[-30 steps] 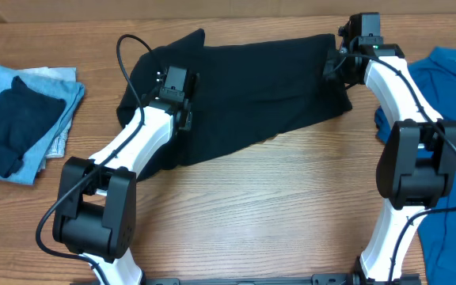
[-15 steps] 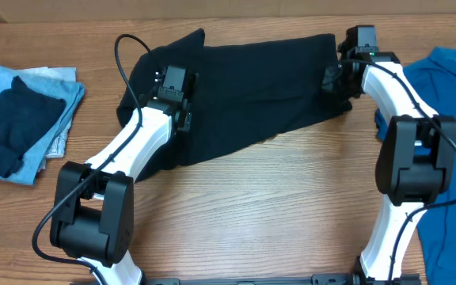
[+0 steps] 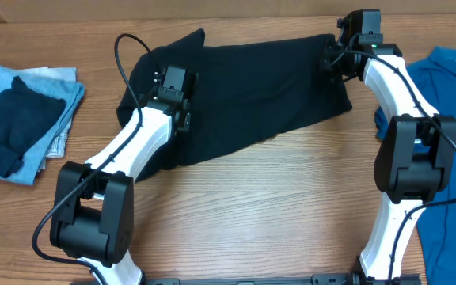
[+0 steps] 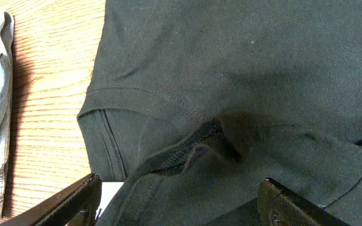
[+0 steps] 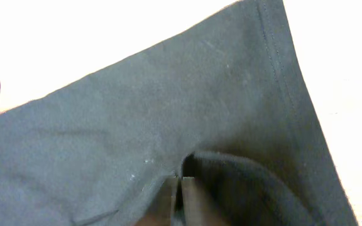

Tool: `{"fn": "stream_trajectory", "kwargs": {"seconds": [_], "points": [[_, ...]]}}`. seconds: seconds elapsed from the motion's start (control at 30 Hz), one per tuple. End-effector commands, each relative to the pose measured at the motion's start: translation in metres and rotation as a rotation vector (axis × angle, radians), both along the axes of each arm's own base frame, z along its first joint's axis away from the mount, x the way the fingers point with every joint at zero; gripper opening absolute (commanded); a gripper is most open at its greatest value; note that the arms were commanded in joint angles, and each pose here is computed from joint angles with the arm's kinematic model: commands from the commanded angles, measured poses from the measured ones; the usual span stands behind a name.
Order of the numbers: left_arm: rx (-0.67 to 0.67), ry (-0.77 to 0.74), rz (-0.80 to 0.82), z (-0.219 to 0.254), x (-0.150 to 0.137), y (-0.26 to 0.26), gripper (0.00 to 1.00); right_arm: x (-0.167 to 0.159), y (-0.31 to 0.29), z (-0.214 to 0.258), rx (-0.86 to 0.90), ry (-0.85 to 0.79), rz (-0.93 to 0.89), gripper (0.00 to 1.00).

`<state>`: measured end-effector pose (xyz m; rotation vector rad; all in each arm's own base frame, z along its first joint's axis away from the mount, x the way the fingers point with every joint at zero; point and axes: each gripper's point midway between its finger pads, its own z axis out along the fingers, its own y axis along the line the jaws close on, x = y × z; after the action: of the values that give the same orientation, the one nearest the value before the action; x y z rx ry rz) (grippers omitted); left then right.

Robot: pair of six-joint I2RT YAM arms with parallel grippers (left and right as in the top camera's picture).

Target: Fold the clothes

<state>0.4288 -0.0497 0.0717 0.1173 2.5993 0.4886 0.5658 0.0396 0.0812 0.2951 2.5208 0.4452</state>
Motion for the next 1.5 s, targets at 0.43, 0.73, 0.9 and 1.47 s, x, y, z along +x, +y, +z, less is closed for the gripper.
{"fn": "stream_trajectory", "kwargs": {"seconds": [0.43,0.73,0.9,1.47], "points": [[-0.339,0.062,0.171,0.023,-0.016,-0.011,0.17,-0.044,-0.033,-0.007,-0.200,0.127,0.103,0.04],[-0.461,0.250,0.242,-0.019,-0.043,-0.027,0.11,-0.066,-0.040,-0.067,-0.250,0.235,0.137,0.04],[-0.435,0.303,0.255,-0.058,-0.040,-0.027,0.09,-0.073,-0.040,-0.085,-0.245,0.279,0.143,0.04],[-0.208,0.347,0.245,-0.079,-0.044,0.028,0.22,-0.208,-0.032,-0.087,-0.147,0.883,-0.042,0.04]]}}
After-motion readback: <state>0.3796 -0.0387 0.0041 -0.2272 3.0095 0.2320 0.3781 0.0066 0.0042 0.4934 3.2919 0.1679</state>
